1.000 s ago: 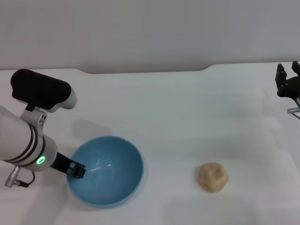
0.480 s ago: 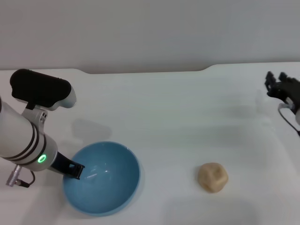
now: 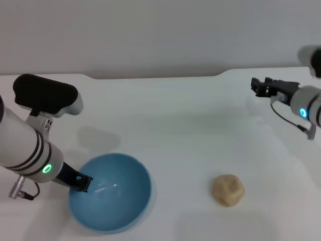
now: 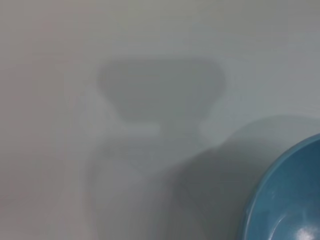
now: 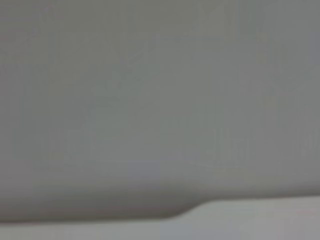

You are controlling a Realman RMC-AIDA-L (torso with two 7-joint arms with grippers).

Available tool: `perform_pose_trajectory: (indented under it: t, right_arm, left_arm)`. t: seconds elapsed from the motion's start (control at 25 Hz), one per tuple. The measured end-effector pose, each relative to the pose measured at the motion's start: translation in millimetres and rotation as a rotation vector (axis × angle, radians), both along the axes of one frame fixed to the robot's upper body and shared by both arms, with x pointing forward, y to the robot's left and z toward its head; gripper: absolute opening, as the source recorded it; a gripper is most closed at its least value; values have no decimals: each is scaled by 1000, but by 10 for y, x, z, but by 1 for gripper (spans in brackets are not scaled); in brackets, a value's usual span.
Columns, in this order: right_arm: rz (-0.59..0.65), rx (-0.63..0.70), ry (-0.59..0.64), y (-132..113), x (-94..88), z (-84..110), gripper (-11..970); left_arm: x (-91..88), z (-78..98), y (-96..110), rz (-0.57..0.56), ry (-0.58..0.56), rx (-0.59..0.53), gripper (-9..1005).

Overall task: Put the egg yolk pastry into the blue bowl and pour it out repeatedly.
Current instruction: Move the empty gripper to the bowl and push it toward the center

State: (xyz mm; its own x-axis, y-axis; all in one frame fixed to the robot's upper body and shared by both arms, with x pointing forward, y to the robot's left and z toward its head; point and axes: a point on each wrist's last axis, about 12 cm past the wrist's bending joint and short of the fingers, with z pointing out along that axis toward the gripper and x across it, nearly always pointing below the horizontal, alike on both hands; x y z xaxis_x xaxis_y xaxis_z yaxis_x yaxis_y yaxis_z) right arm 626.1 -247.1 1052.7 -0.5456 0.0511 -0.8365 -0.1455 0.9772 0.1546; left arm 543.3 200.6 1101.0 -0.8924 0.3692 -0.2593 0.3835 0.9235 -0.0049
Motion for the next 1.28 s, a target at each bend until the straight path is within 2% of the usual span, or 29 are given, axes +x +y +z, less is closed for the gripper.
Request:
perform_pose_trajectory:
  t: [0.16,0.32,0.36,0.52,0.8,1.04,1.28]
  right_arm:
    - [36,-83,86,88,86,294,305]
    - [115,-120,127,156,49,632,305]
    - [149,-122,145,165,29,729,305]
    - [347,-107,260,244,-72,893,306]
    - [546,-160,432,404,-226,951,305]
    - [683,-195,571,504,-416,1020,305]
    - [707,-213,665,496,-517,1006,306]
  left_arm:
    - [8,9,-1,9,5,-17,13]
    - [17,22,7,18,6,-27,14]
    - [25,32,3,18,4,-30,14]
    - [55,70,-29,11,-6,-38,13]
    - [115,146,-67,-1,-24,-39,15]
    - [189,283,-92,-13,-9,-28,16]
    - [253,415,-141,-24,6,-31,15]
